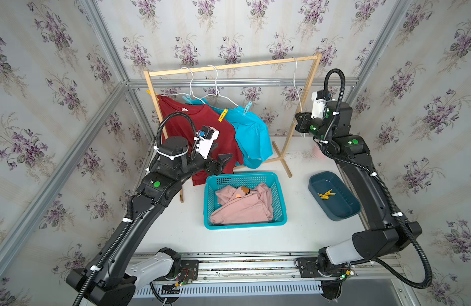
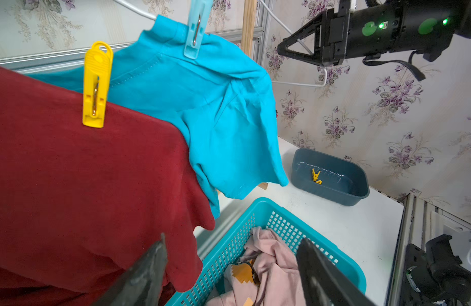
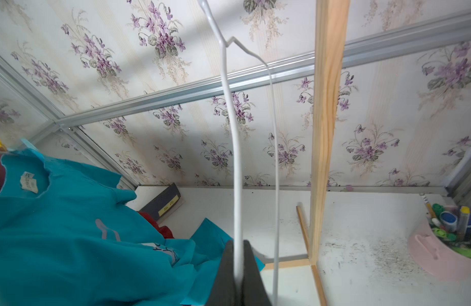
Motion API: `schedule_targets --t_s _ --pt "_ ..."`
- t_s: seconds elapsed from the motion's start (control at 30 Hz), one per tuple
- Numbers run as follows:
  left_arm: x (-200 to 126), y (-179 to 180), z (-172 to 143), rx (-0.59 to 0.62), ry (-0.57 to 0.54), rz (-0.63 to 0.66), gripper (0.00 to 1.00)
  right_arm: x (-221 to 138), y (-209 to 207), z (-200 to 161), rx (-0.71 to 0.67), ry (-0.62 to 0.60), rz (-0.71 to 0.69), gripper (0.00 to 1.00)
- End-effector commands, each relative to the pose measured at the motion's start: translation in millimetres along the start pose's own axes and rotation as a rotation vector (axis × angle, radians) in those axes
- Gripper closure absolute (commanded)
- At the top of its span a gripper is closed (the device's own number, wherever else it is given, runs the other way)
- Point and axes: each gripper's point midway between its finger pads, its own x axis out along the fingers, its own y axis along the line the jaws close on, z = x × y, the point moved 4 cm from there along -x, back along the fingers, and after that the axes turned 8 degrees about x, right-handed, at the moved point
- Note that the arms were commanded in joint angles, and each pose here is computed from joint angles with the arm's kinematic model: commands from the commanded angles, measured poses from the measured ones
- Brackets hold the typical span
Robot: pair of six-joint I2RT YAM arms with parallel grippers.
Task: Remove the clothespins securing t-shirts to the hanger
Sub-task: Place the hanger on the clothes rail, then pick up the hanger from the clothes rail.
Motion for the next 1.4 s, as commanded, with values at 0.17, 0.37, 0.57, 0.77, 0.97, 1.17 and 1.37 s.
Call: schedule_targets --t_s 0.17,0.37,0.57,0.77,0.97,1.17,1.37 --pt "-2 -2 5 0.013 -0.025 -0.008 0.21 -16 8 10 0.025 -0.045 0.036 0.50" --pt "-3 2 7 0.016 -0.024 0.014 0.21 -48 16 18 0.017 -0.109 0.073 0.30" --pt "-2 9 -3 -0.030 0.004 0.075 0.21 -85 30 17 -0.003 -0.154 0.171 0.28" --pt "2 13 -14 -0.101 0.032 0.103 0.21 -120 54 7 -0.073 -0.150 0.290 0.28" --pt "-2 14 -26 -0.184 0.058 0.137 0.21 -112 133 -33 -0.252 -0.036 0.425 0.29" --pt "-5 6 -41 -0.232 0.090 0.108 0.21 -60 166 -62 -0.395 0.081 0.405 0.25" --pt "-6 -3 -50 -0.251 0.107 0.051 0.21 -26 164 -64 -0.449 0.111 0.298 0.23"
